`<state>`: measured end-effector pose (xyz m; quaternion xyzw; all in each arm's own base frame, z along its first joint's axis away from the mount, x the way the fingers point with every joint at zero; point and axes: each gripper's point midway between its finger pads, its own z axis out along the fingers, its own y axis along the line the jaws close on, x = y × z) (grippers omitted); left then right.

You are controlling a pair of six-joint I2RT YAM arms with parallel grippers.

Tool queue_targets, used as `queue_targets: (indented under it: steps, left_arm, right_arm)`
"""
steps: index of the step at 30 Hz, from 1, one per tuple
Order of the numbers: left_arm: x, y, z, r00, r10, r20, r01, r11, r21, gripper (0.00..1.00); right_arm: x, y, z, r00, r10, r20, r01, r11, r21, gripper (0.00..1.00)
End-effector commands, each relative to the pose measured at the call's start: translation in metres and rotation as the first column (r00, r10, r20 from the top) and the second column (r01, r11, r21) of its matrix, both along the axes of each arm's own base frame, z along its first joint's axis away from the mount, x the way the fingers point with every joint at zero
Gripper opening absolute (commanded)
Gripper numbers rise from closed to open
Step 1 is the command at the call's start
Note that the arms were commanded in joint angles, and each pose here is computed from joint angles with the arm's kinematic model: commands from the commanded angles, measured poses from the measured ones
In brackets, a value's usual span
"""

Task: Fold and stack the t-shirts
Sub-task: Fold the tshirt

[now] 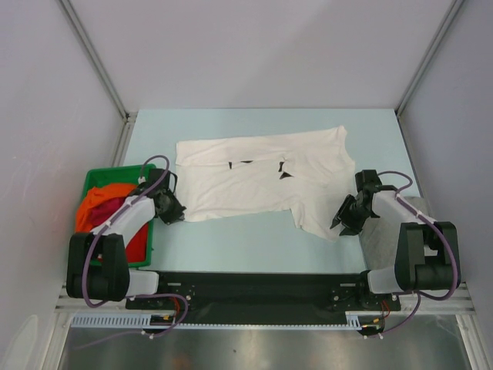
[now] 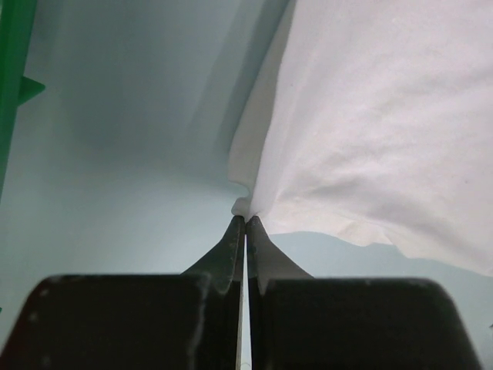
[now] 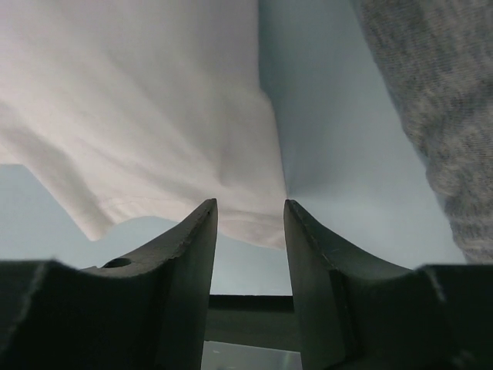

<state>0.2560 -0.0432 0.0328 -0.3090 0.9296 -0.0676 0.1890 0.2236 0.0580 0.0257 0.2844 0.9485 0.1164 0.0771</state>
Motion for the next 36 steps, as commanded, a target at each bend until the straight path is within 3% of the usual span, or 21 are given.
queue_targets:
  steps: [1, 11, 16, 19, 22, 25, 31, 36]
  left_arm:
    - [0.012, -0.003, 0.016, 0.998, -0.054, 0.044, 0.053, 0.999, 0.007, 0.00]
    - [0.016, -0.003, 0.017, 0.996, -0.076, 0.044, 0.076, 0.997, 0.017, 0.00]
    - [0.014, -0.002, 0.019, 0.996, -0.076, 0.050, 0.075, 0.997, 0.017, 0.00]
    - [0.013, -0.002, 0.022, 0.995, -0.080, 0.064, 0.079, 0.997, 0.019, 0.00]
    - [0.010, -0.002, 0.022, 0.994, -0.082, 0.067, 0.081, 0.997, 0.020, 0.00]
    - [0.008, -0.002, 0.022, 0.994, -0.085, 0.070, 0.083, 0.996, 0.021, 0.00]
    - [0.001, 0.002, 0.025, 0.994, -0.074, 0.081, 0.072, 0.997, 0.033, 0.00]
    - [-0.007, 0.004, 0.023, 0.996, -0.060, 0.070, 0.058, 0.998, 0.038, 0.00]
  right_arm:
    - [0.000, -0.008, -0.006, 0.999, -0.032, -0.009, 0.032, 0.999, -0.033, 0.45]
    - [-0.001, -0.016, -0.028, 0.999, -0.038, -0.031, 0.036, 0.996, -0.083, 0.45]
    - [-0.001, -0.014, -0.037, 0.999, -0.032, -0.036, 0.029, 0.996, -0.083, 0.37]
    - [0.002, -0.015, -0.037, 0.999, -0.039, -0.019, 0.038, 0.995, -0.094, 0.30]
    - [0.007, -0.017, -0.034, 0.999, -0.037, -0.001, 0.037, 0.994, -0.105, 0.11]
    - [0.005, -0.019, -0.028, 1.000, -0.027, -0.008, 0.026, 0.994, -0.109, 0.00]
    - [-0.003, -0.017, 0.004, 0.999, -0.021, 0.047, 0.026, 0.995, -0.100, 0.00]
    - [-0.014, -0.015, 0.014, 0.999, -0.040, 0.009, 0.041, 0.996, -0.075, 0.00]
